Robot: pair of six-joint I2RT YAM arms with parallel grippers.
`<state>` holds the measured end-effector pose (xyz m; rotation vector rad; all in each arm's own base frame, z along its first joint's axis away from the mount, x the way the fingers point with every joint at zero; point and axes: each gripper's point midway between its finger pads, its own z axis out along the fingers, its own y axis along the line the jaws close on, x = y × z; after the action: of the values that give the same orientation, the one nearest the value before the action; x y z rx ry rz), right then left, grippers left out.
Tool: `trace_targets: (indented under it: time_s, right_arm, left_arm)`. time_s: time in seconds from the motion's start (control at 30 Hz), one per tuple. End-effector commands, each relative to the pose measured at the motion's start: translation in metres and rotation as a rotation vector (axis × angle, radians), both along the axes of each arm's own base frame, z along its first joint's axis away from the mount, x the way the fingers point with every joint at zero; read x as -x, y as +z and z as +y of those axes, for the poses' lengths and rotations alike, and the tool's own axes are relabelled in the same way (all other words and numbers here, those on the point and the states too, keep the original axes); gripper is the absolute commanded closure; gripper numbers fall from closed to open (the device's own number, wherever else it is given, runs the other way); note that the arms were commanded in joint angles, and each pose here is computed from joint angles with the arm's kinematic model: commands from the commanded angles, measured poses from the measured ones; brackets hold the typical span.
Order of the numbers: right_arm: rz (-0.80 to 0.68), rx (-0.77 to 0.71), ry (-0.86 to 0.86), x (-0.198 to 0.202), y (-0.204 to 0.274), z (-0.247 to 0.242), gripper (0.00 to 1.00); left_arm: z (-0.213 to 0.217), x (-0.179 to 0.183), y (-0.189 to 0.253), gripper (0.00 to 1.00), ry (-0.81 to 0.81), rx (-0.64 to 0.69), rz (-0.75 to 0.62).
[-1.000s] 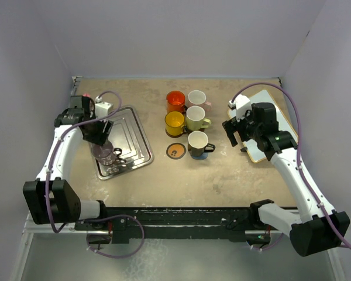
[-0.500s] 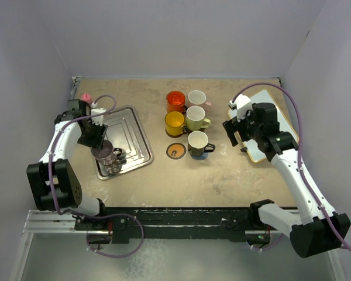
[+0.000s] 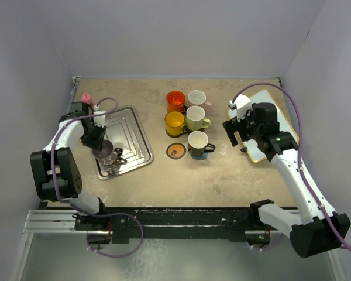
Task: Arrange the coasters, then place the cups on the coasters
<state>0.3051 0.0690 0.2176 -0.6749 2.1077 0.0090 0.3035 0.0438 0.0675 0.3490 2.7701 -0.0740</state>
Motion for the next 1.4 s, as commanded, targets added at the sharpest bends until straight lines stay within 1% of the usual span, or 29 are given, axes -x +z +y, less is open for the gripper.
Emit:
trace_targets:
  time_s: [0.0,0.13,0.2,0.37,0.63,0.9,1.0,1.13,1.37]
  right_arm:
    - [-0.043,-0.01,0.017,-0.003,0.012,0.002,0.05]
    - [-0.042,-0.01,0.016,-0.003,0.012,0.002,0.05]
    - [-0.041,-0.009,0.017,-0.003,0.011,0.002,0.05]
    - [-0.041,-0.008,0.018,-0.003,0.011,0.002,0.05]
    - [-0.038,-0.005,0.017,-0.004,0.011,0.002,0.05]
    - [-0.035,-0.003,0.014,-0.004,0.01,0.001,0.05]
    - [-0.034,-0.001,0.013,-0.004,0.009,0.001,0.05]
    - [-0.034,0.0,0.011,-0.005,0.009,0.001,0.05]
    - [-0.031,0.003,0.011,-0.005,0.008,0.0,0.05]
  left_arm:
    - [-0.004,-0.003,-0.007,0.77,0.0,0.031,-0.012]
    - [-0.006,-0.004,-0.007,0.84,-0.006,0.041,-0.013]
    - [-0.007,-0.005,-0.005,0.9,-0.012,0.047,-0.016]
    - [-0.01,-0.006,-0.002,0.97,-0.014,0.065,-0.015]
    - [-0.015,-0.012,0.017,0.97,-0.015,0.089,-0.035]
    - [-0.029,-0.019,0.043,0.97,-0.057,0.057,-0.069]
    - [-0.039,-0.024,0.056,0.97,-0.092,0.04,-0.096]
    - [-0.06,-0.03,0.073,0.97,-0.178,0.004,-0.136]
    - [-0.099,-0.041,0.1,0.97,-0.287,0.025,-0.203]
